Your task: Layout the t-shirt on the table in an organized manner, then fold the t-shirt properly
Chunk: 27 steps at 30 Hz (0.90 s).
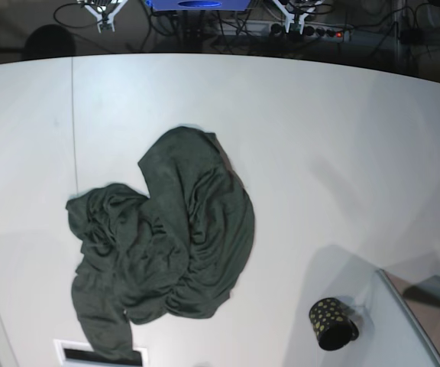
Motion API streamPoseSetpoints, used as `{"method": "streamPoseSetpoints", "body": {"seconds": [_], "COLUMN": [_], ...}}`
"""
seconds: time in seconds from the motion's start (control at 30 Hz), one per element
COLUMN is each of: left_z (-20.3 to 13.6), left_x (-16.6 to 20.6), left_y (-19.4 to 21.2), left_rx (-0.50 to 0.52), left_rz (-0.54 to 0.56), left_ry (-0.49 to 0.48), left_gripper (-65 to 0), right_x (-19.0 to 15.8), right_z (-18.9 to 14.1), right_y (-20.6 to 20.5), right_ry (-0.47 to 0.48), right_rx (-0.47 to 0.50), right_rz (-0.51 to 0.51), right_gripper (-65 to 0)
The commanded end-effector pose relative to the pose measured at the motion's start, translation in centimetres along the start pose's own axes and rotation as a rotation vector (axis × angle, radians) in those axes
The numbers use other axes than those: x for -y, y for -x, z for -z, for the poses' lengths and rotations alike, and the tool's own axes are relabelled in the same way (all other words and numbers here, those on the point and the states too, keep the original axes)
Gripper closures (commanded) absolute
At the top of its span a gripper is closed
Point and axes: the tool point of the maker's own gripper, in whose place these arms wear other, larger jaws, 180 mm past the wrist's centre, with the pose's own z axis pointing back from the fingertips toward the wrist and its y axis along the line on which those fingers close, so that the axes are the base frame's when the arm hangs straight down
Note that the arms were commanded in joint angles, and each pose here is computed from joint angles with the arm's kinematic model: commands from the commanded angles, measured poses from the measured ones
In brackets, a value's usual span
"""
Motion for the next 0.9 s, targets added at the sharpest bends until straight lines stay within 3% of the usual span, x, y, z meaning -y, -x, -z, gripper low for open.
{"method": "streamPoseSetpoints", "body": {"seconds": [0.0,0.23,0.43,0.73,0.87], "left_z": [-0.1,-0.2,-0.9,-2.5,-4.3], "left_x": [-1.0,-1.8,-2.1,-3.3,-2.9], "left_y": [0.4,1.1,0.5,1.3,1.8], "left_rx": [-0.008,-0.015,0.069,0.133,0.185], "left_rz": [0.004,0.028,0.048,0.084,0.248], "left_ry": [-0.019,-0.030,-0.033,-0.045,-0.005], "left_gripper": [0.0,0.0,0.0,0.0,0.0], "right_x": [0.5,0.2,0.1,0.4,0.6], "right_z": [0.0,0.0,-0.1,-1.6,-3.2], "right_y": [0.4,0.7,2.7,4.4,5.3], "right_ry": [0.018,0.013,0.013,0.024,0.031], "right_rx": [-0.005,-0.009,-0.037,0.078,0.135], "right_rz": [0.003,0.002,0.005,-0.004,-0.010], "right_gripper": [-0.5,-0.5,-0.2,-0.2,-0.2]}}
